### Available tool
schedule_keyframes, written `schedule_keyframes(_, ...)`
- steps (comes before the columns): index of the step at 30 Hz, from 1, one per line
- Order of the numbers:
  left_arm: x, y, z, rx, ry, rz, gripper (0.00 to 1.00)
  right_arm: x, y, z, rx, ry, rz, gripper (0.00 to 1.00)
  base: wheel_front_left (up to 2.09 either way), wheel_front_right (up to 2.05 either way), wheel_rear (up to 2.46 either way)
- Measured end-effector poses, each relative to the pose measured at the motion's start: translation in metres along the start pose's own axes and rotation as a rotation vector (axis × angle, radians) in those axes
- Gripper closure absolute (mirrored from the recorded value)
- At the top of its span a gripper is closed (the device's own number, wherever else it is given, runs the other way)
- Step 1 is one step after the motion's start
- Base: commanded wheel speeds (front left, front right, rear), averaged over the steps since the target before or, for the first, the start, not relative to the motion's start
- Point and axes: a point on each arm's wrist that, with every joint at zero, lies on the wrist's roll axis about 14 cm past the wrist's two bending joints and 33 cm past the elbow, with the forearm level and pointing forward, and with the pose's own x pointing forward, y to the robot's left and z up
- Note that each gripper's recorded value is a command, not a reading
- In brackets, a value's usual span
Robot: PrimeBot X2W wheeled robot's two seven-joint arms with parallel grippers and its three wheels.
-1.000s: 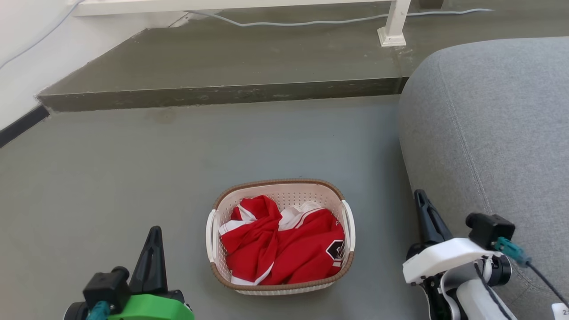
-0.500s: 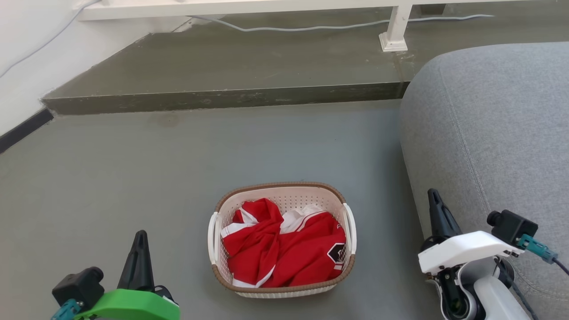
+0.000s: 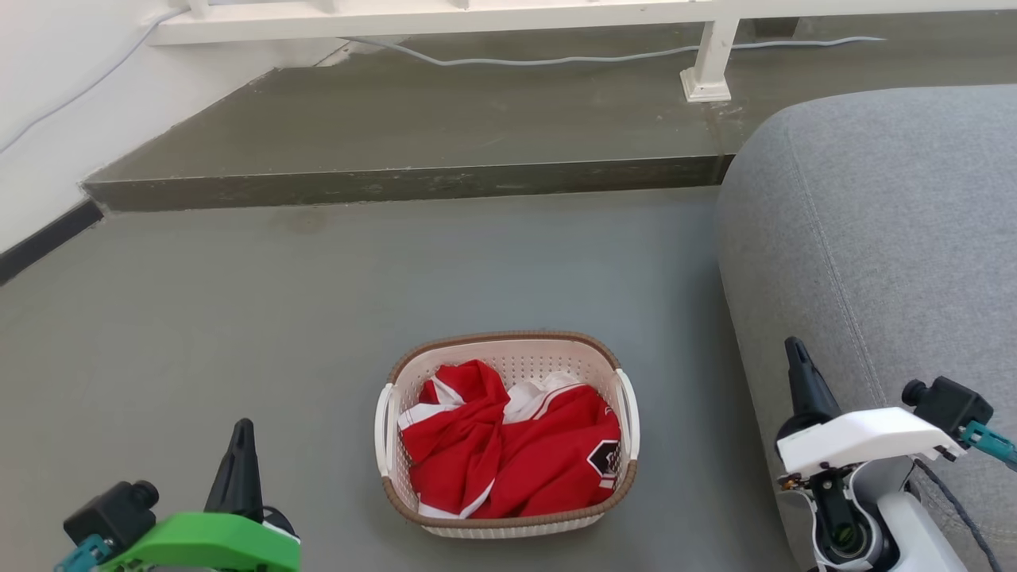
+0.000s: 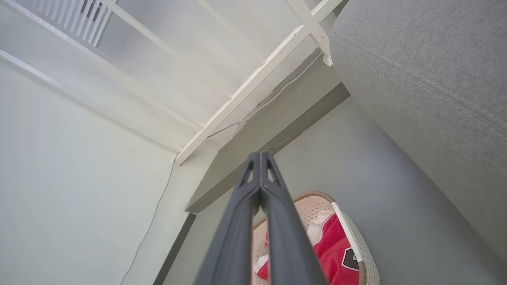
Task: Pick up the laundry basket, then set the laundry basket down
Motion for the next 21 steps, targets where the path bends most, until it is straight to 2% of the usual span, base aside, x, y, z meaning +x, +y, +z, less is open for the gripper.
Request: schedule_keyframes(21, 0.005, 0.007, 0.008, -0.295, 0.018, 0.009, 1.00, 0.000, -0.009, 0.013, 0.278, 0.002, -0.004, 1.00, 0.00, 0.00, 0.00)
